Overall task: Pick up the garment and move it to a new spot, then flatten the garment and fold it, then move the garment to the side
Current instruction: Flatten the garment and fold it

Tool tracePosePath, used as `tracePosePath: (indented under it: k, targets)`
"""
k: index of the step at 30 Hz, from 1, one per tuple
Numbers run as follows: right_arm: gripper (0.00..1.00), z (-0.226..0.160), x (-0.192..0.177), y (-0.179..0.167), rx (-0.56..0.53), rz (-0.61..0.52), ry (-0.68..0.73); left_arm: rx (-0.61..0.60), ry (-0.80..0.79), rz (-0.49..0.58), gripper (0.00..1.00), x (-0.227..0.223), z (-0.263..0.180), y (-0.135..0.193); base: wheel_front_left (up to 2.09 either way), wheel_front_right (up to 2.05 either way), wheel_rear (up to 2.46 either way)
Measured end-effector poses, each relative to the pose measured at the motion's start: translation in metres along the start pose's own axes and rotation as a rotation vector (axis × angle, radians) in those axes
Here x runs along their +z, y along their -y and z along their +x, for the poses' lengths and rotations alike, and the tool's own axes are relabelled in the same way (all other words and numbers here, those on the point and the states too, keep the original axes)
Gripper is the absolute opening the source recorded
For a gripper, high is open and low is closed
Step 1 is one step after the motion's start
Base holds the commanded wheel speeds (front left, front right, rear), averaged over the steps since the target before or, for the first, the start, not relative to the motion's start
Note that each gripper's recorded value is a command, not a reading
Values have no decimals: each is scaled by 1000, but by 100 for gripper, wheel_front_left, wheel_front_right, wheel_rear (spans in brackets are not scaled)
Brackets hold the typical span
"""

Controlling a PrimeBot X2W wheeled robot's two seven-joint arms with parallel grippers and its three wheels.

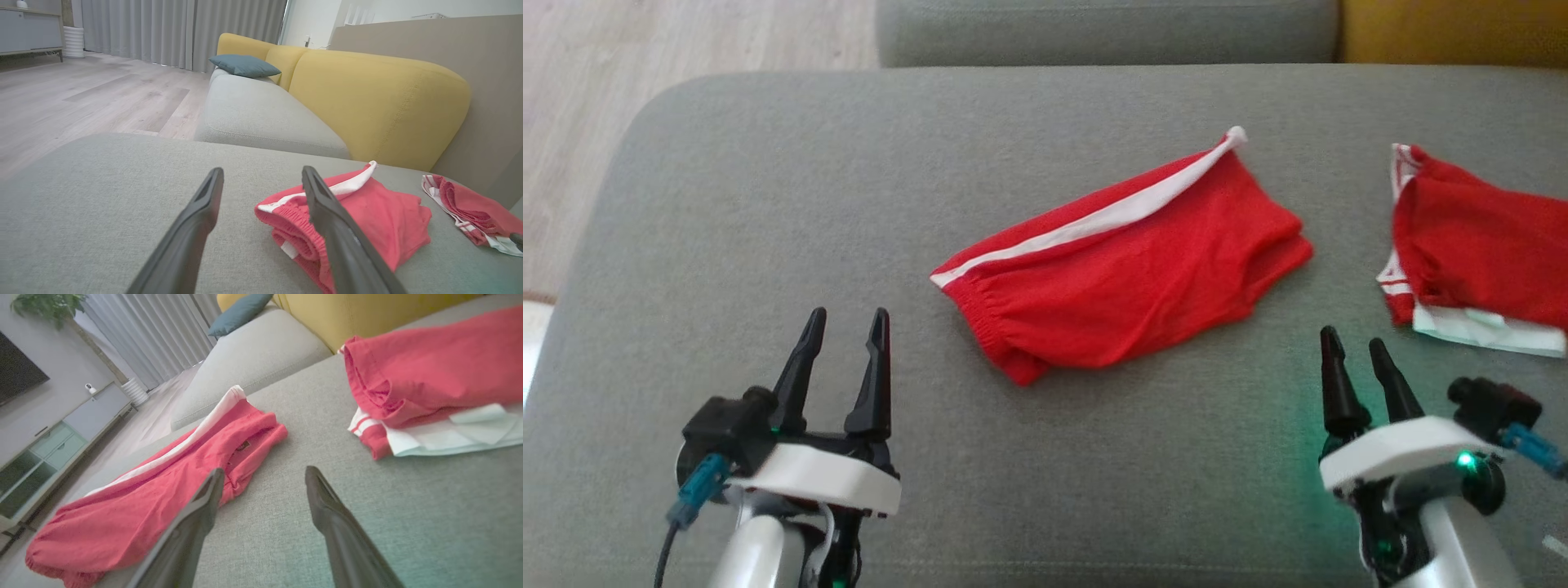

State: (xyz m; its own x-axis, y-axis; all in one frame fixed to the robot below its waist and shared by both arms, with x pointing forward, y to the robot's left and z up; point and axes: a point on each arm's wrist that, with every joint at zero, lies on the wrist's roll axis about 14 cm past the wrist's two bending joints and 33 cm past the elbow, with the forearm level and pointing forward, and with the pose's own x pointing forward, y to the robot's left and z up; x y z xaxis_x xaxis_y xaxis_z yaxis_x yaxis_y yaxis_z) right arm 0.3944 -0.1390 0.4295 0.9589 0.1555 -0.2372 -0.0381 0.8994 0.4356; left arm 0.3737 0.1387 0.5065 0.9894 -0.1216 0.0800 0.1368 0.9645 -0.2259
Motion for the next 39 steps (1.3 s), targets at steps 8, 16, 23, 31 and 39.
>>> tracePosePath:
  k: [8, 16, 23, 31, 39]
  targets:
    - [100, 26, -16, -9, 7, 163, -68, 50, -6, 2, 100, -1, -2, -16, 0, 0, 0]
    - [100, 44, -40, -20, 12, 234, -164, 85, -16, 7, 100, -3, -8, -28, 0, 0, 0]
    - [100, 62, -51, -29, 14, 292, -220, 98, -22, 12, 100, -4, -9, -32, 0, 0, 0]
    - [100, 94, -46, -32, -9, 370, -230, 130, -24, 23, 100, -4, -11, -43, 0, 0, 0]
    - [100, 121, -44, -35, -29, 385, -259, 148, -27, 32, 100, -3, -10, -49, 0, 0, 0]
